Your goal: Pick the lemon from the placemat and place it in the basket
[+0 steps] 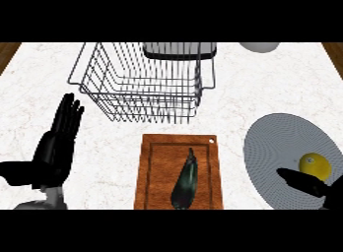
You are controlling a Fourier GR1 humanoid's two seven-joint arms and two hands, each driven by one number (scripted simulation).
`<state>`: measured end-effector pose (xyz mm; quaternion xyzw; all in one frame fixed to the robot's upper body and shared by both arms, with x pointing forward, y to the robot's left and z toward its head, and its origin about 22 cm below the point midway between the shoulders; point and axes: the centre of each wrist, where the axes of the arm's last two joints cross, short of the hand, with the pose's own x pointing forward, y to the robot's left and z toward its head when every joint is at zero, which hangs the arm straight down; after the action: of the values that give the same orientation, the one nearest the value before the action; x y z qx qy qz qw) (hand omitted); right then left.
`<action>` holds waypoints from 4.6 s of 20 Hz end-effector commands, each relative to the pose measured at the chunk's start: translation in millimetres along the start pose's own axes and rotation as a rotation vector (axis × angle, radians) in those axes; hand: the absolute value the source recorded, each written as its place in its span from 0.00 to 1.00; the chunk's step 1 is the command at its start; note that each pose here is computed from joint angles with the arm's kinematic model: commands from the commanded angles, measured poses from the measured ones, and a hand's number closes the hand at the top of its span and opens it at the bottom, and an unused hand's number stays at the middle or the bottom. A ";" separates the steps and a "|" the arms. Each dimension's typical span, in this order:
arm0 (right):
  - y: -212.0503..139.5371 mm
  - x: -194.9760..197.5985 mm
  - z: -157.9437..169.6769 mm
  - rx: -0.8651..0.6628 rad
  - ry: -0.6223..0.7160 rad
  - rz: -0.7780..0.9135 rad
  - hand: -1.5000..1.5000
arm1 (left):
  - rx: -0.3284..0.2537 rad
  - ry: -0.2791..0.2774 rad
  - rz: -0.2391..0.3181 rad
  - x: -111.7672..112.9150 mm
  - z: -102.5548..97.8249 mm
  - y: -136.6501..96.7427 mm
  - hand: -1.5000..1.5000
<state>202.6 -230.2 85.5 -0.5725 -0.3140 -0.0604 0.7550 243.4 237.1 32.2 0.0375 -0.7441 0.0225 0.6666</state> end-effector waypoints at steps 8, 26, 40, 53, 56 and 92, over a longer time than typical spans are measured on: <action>16.1 4.4 -30.1 -0.038 0.193 0.037 0.00 | 0.011 0.011 0.008 -0.6 -5.1 1.6 0.50; 53.4 10.6 -26.5 0.039 0.221 0.064 0.00 | 0.009 0.006 -0.009 -7.8 -0.3 4.6 0.50; 68.4 -36.4 -49.9 0.070 0.221 0.061 0.00 | -0.001 0.017 -0.001 -7.9 0.5 -12.9 0.50; 79.4 -25.9 -72.1 0.146 0.169 0.157 1.00 | 0.012 0.011 -0.013 -5.1 4.7 16.4 0.50; 104.2 -6.6 -57.8 0.147 0.141 0.153 1.00 | -0.013 0.014 -0.008 10.2 6.8 -6.4 0.50; 71.8 131.4 226.7 0.380 -1.159 -0.140 1.00 | -0.201 0.004 0.029 2.0 -20.1 -58.9 0.50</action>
<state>259.9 18.5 110.8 -0.3725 -0.6932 0.3265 0.5236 267.4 181.9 39.0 -0.0450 -0.7465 -0.0511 0.6618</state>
